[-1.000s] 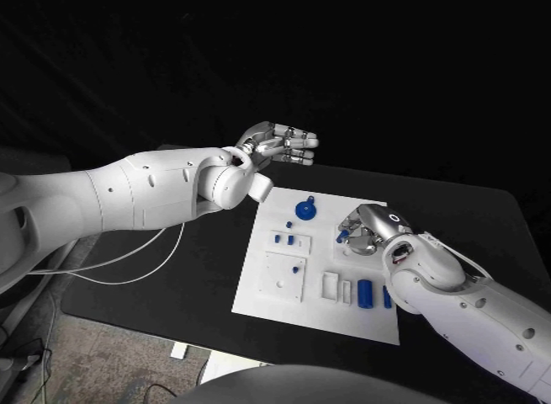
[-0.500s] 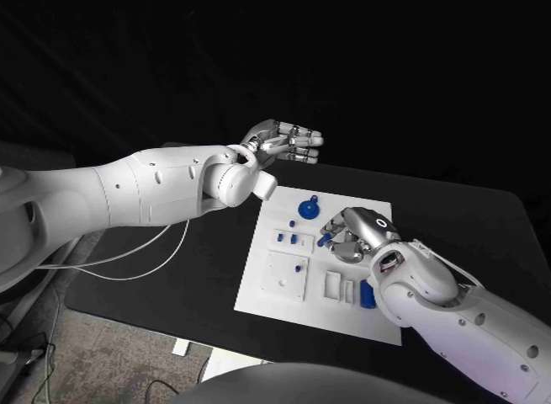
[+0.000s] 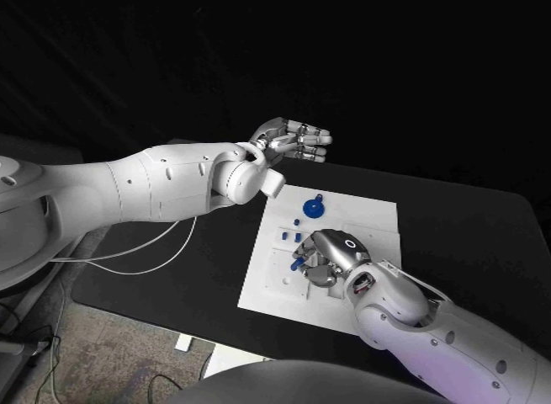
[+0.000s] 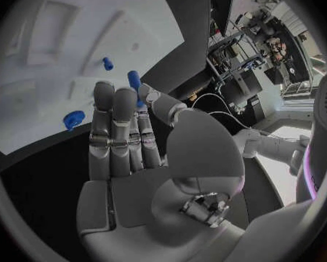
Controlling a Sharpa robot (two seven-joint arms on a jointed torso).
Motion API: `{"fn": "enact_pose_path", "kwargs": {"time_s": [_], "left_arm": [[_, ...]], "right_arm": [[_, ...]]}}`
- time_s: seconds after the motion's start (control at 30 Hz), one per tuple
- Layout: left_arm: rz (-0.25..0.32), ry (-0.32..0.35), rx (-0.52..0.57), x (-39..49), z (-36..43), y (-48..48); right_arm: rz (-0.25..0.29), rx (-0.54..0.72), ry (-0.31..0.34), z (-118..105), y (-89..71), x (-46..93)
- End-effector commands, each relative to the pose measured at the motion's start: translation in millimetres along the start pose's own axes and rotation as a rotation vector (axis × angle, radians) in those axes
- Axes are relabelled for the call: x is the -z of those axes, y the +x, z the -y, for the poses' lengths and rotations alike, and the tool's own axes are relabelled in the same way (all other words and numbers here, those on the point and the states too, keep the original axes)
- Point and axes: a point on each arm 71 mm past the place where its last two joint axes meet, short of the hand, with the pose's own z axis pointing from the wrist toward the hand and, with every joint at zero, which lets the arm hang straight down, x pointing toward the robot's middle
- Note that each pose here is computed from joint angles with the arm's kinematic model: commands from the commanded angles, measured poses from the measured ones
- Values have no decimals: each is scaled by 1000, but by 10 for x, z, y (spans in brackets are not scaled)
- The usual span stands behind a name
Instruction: Assemble the parts on the task board
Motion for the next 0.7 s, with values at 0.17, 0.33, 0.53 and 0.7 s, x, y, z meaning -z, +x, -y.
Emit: {"fn": "enact_pose_path", "kwargs": {"time_s": [0.17, 0.33, 0.53, 0.7], "left_arm": [[-9, 13, 13, -17, 14, 34], [-13, 13, 15, -24, 13, 48], [-15, 12, 16, -30, 10, 56], [-16, 11, 17, -35, 7, 59]], "right_arm": [[-21, 8, -56, -124, 93, -25], [-33, 33, -55, -128, 150, -46], [-46, 68, -42, -72, 203, -79], [-57, 76, -41, -75, 234, -95]]}}
